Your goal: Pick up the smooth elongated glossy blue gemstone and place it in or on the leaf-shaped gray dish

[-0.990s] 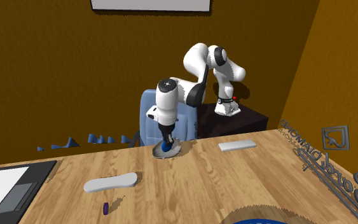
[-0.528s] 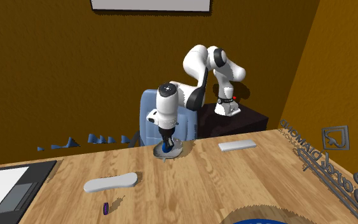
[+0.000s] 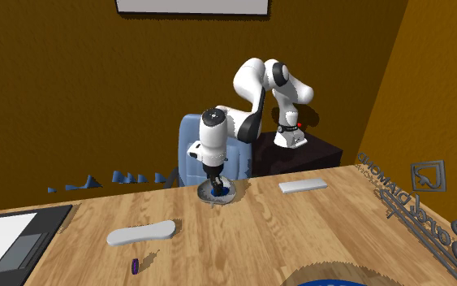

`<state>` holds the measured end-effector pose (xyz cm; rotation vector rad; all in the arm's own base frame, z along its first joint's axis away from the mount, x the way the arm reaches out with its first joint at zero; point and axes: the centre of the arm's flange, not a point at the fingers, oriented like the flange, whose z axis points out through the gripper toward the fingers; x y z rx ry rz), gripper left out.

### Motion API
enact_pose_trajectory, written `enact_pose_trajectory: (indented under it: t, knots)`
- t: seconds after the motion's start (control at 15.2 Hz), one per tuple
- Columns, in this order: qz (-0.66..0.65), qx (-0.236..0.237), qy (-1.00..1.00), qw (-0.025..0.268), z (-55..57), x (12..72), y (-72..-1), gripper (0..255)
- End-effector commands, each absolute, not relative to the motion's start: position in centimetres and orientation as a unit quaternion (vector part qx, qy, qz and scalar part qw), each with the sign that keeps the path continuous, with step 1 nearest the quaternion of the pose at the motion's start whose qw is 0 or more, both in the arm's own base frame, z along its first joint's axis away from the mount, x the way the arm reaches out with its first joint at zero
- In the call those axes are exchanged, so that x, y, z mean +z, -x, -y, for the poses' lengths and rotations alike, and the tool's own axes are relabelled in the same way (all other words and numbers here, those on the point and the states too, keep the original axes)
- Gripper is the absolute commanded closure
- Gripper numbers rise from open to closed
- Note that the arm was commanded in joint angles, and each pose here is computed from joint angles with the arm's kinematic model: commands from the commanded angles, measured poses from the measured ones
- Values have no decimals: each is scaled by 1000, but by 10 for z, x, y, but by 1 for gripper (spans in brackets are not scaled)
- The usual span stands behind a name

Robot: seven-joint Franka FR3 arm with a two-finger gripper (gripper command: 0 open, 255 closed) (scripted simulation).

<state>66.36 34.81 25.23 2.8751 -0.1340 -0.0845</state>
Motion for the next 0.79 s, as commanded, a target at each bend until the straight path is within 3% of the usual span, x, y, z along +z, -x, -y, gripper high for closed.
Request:
enact_pose_trajectory:
  t: [0.0, 0.26, 0.73]
  knots:
    - [46, -29, -990, 131, -347, 251, -664, 0]
    - [46, -29, -990, 131, -359, 299, -668, 0]
    - [46, -29, -990, 131, -359, 299, -668, 0]
